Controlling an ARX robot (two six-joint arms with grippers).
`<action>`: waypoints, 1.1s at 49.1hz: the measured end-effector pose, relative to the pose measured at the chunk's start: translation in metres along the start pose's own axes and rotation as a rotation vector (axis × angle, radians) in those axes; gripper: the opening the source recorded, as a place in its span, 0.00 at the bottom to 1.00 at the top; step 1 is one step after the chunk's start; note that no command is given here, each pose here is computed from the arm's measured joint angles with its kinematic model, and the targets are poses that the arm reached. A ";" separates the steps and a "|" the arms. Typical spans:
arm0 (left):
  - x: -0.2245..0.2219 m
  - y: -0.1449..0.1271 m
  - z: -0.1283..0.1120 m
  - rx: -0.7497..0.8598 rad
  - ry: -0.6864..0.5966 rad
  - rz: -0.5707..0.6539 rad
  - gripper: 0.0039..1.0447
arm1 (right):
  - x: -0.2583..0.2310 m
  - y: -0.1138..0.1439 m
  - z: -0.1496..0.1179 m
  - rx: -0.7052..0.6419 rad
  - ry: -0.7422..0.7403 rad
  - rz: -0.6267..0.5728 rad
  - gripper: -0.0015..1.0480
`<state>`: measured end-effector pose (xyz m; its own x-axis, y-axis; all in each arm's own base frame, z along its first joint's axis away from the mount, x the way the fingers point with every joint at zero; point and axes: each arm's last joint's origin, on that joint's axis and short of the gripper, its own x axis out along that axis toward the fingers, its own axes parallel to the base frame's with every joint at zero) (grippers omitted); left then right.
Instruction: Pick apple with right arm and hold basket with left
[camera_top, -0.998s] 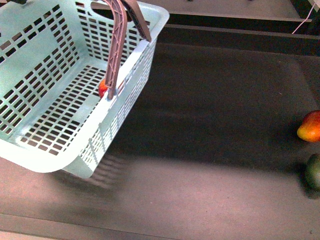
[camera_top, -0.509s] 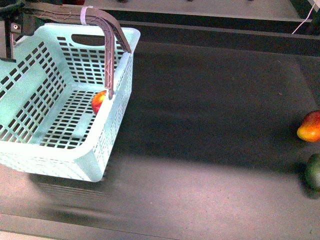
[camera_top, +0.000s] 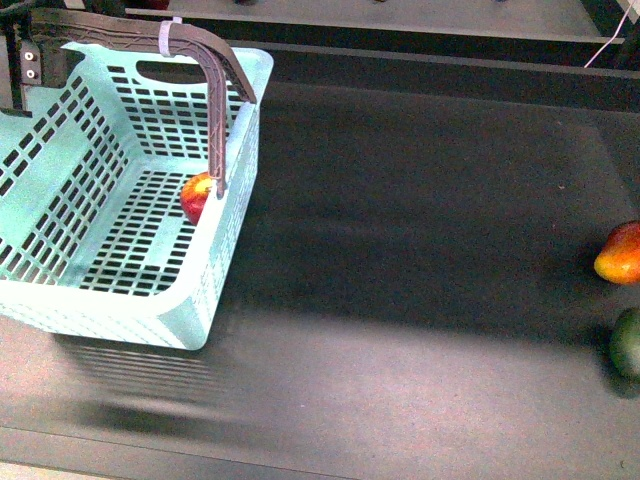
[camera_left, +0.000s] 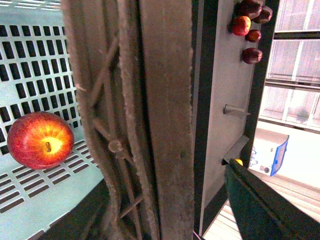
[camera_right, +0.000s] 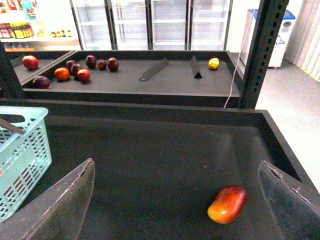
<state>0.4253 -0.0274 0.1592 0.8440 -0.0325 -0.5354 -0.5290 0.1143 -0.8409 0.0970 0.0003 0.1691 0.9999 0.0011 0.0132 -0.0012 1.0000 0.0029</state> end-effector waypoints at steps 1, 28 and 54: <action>-0.002 0.000 0.000 0.000 0.000 0.000 0.60 | 0.000 0.000 0.000 0.000 0.000 0.000 0.92; -0.100 0.030 0.010 1.007 -0.325 -0.435 0.56 | 0.000 0.000 0.000 0.000 0.000 0.000 0.92; -0.195 0.117 0.008 1.409 -0.480 -0.388 0.03 | 0.000 0.000 0.000 0.000 0.000 0.000 0.92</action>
<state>0.1994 0.0000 0.1660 1.0000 0.0004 -0.0006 -0.0004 0.9999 -0.0151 0.0970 0.0003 0.1691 0.9999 0.0011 0.0132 -0.0012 1.0000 0.0025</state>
